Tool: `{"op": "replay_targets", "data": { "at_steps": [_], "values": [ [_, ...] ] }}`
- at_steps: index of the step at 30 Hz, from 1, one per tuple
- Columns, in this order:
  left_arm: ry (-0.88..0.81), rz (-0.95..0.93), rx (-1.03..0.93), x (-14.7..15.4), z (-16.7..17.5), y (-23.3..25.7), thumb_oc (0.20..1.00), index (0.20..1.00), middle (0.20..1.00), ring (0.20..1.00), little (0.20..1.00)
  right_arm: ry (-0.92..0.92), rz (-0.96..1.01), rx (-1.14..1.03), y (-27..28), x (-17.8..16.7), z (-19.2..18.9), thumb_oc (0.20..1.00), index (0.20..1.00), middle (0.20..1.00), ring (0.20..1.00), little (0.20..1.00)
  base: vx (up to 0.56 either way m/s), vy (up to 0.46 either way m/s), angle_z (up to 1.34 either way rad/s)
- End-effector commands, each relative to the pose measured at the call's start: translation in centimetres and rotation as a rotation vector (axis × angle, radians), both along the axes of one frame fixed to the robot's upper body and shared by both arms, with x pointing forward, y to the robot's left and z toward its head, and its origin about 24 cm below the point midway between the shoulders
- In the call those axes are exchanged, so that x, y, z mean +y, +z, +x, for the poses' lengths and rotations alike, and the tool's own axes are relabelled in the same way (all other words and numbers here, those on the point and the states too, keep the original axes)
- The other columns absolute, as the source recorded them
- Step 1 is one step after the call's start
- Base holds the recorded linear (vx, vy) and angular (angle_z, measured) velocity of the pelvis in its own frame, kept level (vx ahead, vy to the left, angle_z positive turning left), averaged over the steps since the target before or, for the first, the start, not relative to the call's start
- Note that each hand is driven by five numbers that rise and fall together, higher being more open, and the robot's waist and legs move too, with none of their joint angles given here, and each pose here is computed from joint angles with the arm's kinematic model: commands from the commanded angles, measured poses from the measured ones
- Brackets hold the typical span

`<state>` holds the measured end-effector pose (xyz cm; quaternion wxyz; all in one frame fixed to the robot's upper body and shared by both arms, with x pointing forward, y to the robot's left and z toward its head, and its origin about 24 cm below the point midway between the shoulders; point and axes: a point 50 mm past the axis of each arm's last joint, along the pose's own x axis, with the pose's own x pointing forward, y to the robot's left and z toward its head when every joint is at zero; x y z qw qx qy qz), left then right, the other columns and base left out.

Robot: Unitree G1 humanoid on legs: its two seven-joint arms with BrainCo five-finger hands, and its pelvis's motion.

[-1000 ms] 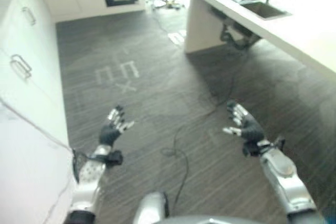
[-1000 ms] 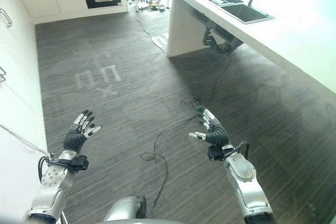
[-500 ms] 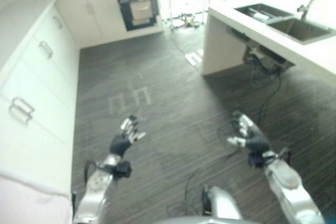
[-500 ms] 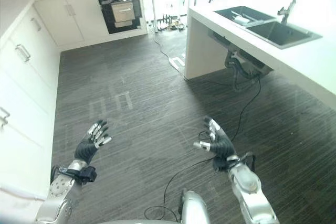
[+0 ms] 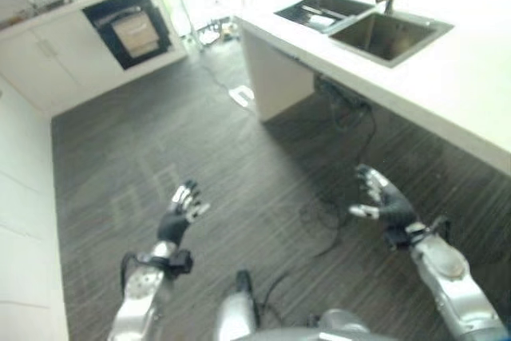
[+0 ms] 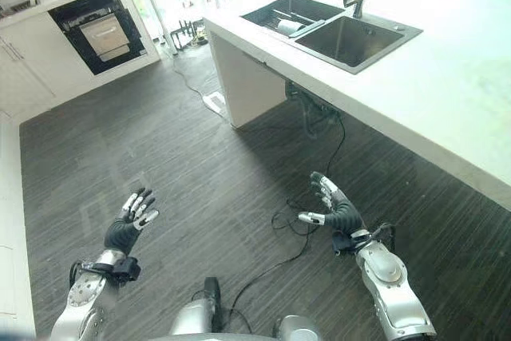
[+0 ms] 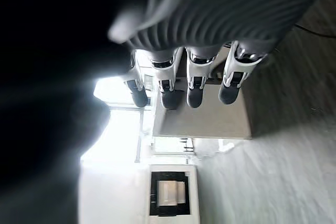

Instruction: Place the dishes in the dishwasher.

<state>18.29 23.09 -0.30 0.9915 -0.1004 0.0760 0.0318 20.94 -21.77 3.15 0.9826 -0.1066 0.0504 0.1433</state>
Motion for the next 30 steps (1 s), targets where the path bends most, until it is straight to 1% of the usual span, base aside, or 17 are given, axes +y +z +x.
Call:
{"op": "replay_targets", "data": {
  "at_steps": [1, 6, 14, 20, 24, 27, 30],
  "values": [
    [0.026, 0.068, -0.168, 2.2, 0.6, 3.2, 1.000, 1.000, 1.000, 1.000, 1.000, 0.050, -0.016, -0.148, 2.7, 0.2, 1.0, 1.000, 1.000, 1.000, 1.000, 1.000, 0.24, 0.229, -0.53],
    [0.056, 0.060, -0.194, 2.6, 1.3, 3.9, 1.000, 1.000, 1.000, 1.000, 1.000, 0.061, -0.013, -0.151, 3.2, 0.6, 1.0, 1.000, 1.000, 1.000, 1.000, 1.000, 0.25, 0.348, -0.21],
    [-0.022, 0.181, -0.253, 2.2, 3.1, 5.4, 1.000, 1.000, 1.000, 1.000, 1.000, 0.000, 0.045, -0.163, 3.2, 1.3, 1.8, 1.000, 1.000, 1.000, 1.000, 1.000, 0.16, 0.276, 0.24],
    [-0.052, 0.181, -0.243, 1.6, 3.1, 5.5, 1.000, 1.000, 1.000, 1.000, 1.000, 0.023, 0.047, -0.147, 2.6, 1.9, 1.2, 1.000, 1.000, 1.000, 1.000, 1.000, 0.19, 0.282, 0.31],
    [-0.061, 0.180, -0.248, 1.9, 3.1, 6.0, 1.000, 1.000, 1.000, 1.000, 1.000, 0.004, 0.018, -0.166, 3.0, 1.3, 1.2, 1.000, 1.000, 1.000, 1.000, 1.000, 0.24, -0.054, 0.15],
    [-0.075, 0.195, -0.252, 1.7, 3.0, 6.2, 1.000, 1.000, 1.000, 1.000, 1.000, -0.018, 0.027, -0.180, 3.3, 0.6, 1.1, 1.000, 1.000, 1.000, 1.000, 1.000, 0.25, -0.214, 0.25],
    [-0.085, 0.195, -0.278, 1.4, 2.5, 6.4, 1.000, 1.000, 1.000, 1.000, 1.000, -0.006, 0.026, -0.182, 3.4, 1.0, 1.2, 1.000, 1.000, 1.000, 1.000, 1.000, 0.36, -0.332, 0.00]
  ]
}}
